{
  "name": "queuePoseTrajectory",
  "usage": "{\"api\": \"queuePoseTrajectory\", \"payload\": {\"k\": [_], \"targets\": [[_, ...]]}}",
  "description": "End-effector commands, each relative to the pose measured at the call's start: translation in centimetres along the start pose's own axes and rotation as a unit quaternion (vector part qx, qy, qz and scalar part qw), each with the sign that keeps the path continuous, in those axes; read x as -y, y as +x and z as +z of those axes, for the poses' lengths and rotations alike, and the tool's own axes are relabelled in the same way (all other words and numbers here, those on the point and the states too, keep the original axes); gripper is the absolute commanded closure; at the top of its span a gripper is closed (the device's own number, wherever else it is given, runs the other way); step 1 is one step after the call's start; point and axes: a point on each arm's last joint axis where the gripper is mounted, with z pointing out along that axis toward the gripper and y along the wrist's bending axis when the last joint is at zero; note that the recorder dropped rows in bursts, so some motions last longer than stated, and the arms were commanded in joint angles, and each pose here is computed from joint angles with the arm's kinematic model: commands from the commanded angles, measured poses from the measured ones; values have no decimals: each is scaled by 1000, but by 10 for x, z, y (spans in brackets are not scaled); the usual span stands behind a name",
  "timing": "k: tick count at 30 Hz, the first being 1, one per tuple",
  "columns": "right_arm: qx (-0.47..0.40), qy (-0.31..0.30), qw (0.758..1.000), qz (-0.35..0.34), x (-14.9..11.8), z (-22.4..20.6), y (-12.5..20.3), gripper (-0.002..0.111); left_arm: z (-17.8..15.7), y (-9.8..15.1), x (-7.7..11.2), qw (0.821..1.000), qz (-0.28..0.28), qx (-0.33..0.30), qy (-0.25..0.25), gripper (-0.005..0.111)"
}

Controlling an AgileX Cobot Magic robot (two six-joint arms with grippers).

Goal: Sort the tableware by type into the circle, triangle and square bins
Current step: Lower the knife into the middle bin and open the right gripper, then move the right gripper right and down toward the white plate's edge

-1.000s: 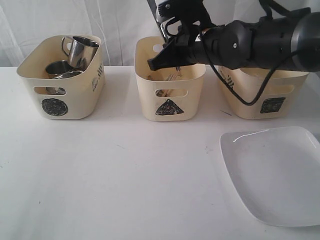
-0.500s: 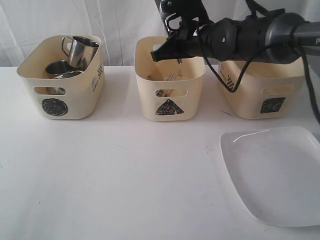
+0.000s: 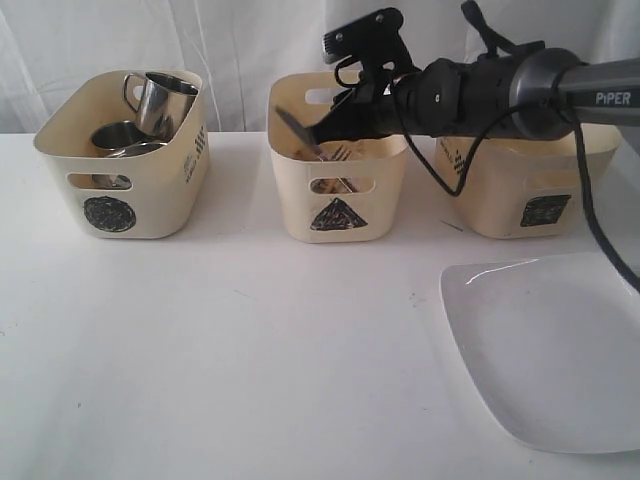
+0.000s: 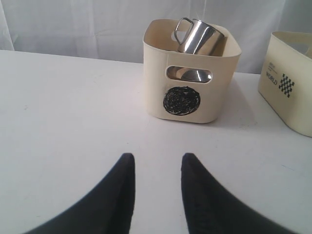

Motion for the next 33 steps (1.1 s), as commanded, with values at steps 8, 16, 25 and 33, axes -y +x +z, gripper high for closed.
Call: {"api": "queuePoseTrajectory", "payload": {"k": [8, 16, 25, 33], "targets": [[-19, -19, 1000, 5, 4, -34, -23, 69, 0, 1, 0, 1000, -6, 1, 0, 69], [-62, -29, 998, -13, 3, -80, -6, 69, 0, 1, 0, 1000, -6, 1, 0, 69], [-109, -33, 993, -22, -4, -121, 42, 69, 0, 1, 0, 1000, -6, 1, 0, 69], [-143, -37, 989, -5, -12, -159, 81, 69, 0, 1, 0, 1000, -6, 1, 0, 69]]}}
